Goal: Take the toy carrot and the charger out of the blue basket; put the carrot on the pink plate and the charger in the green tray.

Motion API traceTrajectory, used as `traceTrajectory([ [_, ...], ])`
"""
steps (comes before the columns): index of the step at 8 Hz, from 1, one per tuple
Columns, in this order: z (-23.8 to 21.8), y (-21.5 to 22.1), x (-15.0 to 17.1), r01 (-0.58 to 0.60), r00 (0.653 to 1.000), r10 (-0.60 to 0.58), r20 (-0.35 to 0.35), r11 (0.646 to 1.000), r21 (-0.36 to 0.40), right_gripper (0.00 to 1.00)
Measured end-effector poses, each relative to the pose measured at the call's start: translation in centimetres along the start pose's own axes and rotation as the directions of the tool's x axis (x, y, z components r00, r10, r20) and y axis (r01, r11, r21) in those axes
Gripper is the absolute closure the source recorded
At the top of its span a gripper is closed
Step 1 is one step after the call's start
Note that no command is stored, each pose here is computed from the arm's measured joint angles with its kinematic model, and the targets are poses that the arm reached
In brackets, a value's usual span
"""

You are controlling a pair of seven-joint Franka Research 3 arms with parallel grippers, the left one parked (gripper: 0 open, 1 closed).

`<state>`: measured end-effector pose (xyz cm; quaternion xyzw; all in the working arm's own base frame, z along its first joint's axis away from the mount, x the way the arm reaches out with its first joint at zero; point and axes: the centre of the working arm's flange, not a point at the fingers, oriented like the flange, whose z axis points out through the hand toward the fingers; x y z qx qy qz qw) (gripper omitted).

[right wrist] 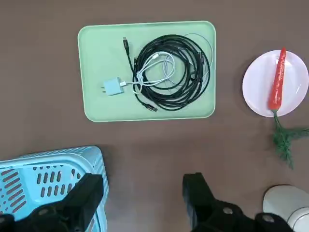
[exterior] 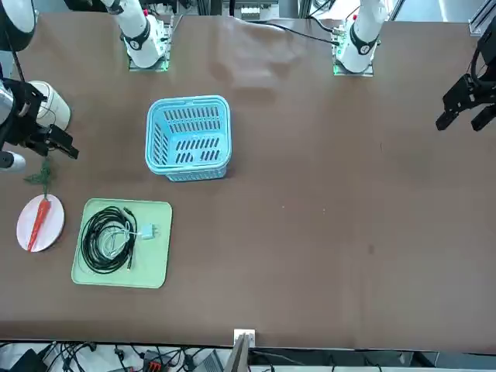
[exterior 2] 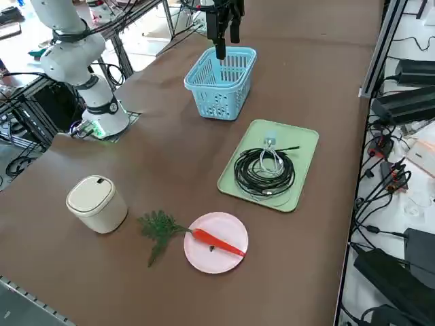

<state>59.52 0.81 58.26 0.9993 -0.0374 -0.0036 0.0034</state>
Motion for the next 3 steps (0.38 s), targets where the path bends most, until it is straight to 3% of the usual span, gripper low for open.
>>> traceTrajectory([
  [3, -0.09, 0.27, 0.03, -0.005, 1.0, 0.005, -0.001, 1.0, 0.0, 0.0],
])
